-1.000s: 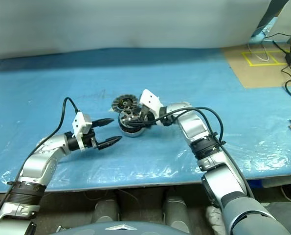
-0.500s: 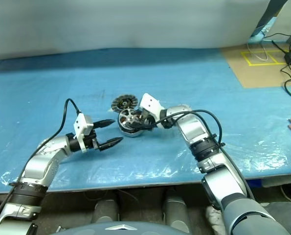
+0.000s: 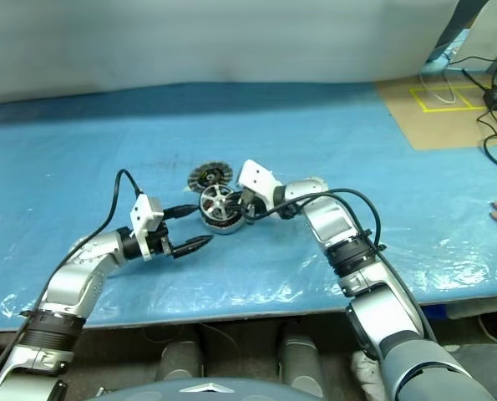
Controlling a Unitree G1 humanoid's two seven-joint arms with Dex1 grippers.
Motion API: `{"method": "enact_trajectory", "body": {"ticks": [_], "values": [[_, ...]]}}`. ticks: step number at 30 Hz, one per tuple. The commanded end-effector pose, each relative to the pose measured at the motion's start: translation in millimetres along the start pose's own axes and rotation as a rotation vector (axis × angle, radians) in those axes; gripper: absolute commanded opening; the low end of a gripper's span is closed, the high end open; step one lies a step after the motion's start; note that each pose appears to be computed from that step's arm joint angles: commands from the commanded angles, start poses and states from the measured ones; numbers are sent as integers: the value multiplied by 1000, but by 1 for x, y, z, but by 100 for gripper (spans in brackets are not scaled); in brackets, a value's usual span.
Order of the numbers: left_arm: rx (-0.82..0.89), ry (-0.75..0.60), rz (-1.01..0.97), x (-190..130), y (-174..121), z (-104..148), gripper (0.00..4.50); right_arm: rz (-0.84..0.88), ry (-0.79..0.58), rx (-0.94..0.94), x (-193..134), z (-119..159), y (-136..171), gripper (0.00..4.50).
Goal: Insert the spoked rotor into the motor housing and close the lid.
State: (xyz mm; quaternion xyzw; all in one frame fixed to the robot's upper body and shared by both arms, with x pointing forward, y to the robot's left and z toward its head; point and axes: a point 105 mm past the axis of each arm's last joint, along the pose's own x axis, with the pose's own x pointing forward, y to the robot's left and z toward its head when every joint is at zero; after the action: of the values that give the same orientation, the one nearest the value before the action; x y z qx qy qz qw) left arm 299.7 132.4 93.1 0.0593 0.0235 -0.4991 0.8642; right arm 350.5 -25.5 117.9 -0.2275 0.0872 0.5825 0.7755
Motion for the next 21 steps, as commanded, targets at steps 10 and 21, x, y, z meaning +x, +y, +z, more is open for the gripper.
{"method": "enact_trajectory", "body": {"ticks": [10, 21], "values": [[33, -26, -8, -2, 0, 10, 450, 9, -85, 61, -13, 9, 2, 39], [35, -26, -15, -3, 2, 13, 450, 70, -80, -64, -24, 50, -6, 55]]}}
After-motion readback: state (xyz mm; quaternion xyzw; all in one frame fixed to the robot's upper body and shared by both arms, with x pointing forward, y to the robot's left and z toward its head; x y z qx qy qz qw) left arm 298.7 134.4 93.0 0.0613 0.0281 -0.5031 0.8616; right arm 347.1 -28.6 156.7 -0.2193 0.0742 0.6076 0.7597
